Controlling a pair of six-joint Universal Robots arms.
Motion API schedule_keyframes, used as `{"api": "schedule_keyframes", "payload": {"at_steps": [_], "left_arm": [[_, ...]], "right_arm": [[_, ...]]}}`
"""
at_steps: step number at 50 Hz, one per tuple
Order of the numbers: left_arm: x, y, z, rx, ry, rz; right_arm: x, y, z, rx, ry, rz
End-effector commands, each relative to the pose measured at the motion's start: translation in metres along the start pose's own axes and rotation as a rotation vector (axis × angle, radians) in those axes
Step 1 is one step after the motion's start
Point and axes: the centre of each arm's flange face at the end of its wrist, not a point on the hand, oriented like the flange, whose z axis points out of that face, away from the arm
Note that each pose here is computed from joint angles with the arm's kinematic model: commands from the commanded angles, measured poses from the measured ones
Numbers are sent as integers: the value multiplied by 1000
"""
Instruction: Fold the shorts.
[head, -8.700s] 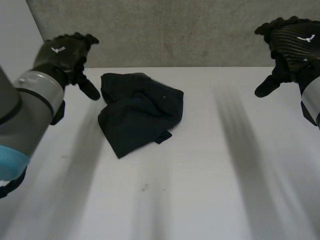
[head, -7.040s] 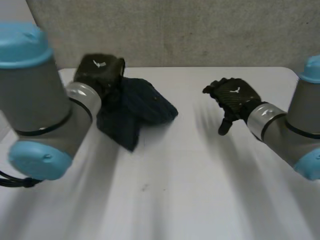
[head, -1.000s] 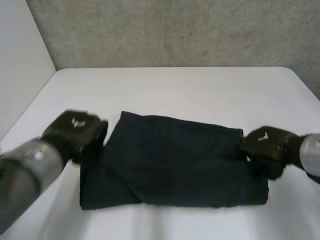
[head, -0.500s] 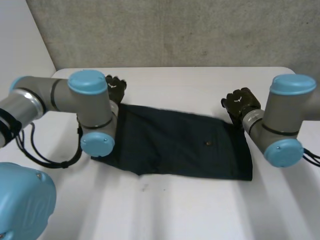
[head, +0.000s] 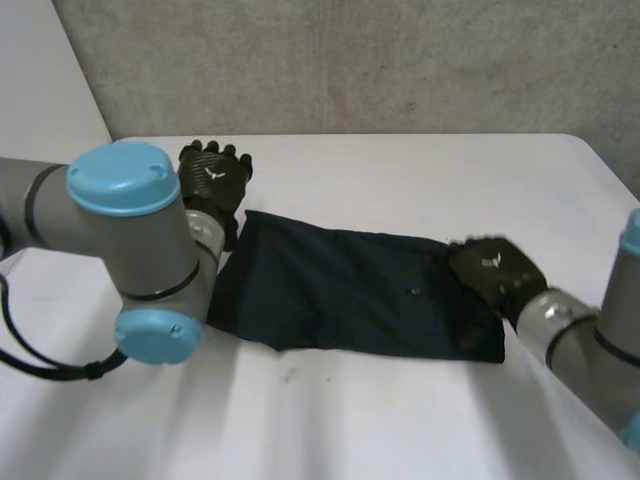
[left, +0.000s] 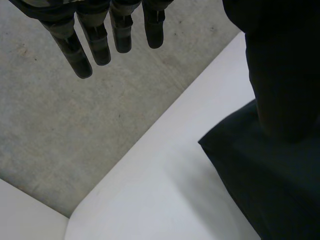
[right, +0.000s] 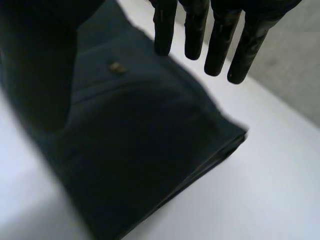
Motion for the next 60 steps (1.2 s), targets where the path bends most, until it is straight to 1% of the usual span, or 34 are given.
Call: {"api": "schedule_keyframes", "payload": {"at_steps": [1, 8, 13, 17, 18, 21, 22, 25, 26, 29, 30, 33, 34, 37, 38, 41, 42, 46, 50, 52, 54, 56, 57, 60], "left_arm": [[2, 2, -15, -13, 20, 5], [2, 6, -16, -29, 22, -16], [2, 7, -21, -38, 30, -46], [-1, 3, -28, -31, 29, -65], [-4, 1, -31, -27, 26, -68], [-9, -3, -36, -19, 20, -73], [-12, -5, -40, -14, 16, -74], [-17, -10, -45, -3, 7, -78], [-20, -12, -48, 4, 2, -82], [-24, -15, -52, 11, -5, -93], [-26, -17, -55, 15, -6, -102], [-29, -20, -57, 23, -12, -117], [-30, -21, -58, 27, -14, -127], [-33, -20, -57, 25, -22, -144], [-36, -19, -56, 22, -29, -152], [-39, -16, -54, 13, -42, -163], [-43, -15, -52, 10, -54, -171], [-45, -15, -51, 11, -62, -189], [-47, -17, -50, 18, -65, -197], [-47, -19, -49, 24, -66, -200], [-47, -20, -49, 28, -65, -199], [-46, -22, -49, 34, -62, -200], [-46, -24, -49, 40, -62, -201], [-46, -26, -49, 47, -61, -204]], "right_arm": [[5, 31, -3, -49, 28, 42], [12, 48, 10, -70, 50, 44], [33, 49, 15, -64, 117, 43], [49, 39, 10, -52, 176, -39], [59, 32, 7, -41, 213, -92], [77, 26, 2, -48, 272, -183], [83, 23, 1, -61, 294, -253], [92, 14, 1, -65, 318, -348], [90, 3, 2, -43, 322, -385], [66, -25, 2, 55, 284, -425], [44, -45, 2, 133, 237, -445], [10, -66, -3, 226, 160, -471], [-13, -75, -6, 272, 104, -487], [-52, -78, -9, 327, 1, -517], [-82, -76, -13, 360, -90, -540], [-126, -71, -22, 413, -243, -568], [-151, -64, -29, 437, -344, -582], [-182, -48, -40, 471, -530, -594], [-184, -47, -45, 477, -576, -574], [-184, -48, -45, 472, -576, -548], [-169, -62, -41, 474, -514, -479], [-141, -75, -34, 455, -408, -403], [-106, -84, -24, 422, -277, -314], [-56, -85, -10, 355, -105, -162]]}}
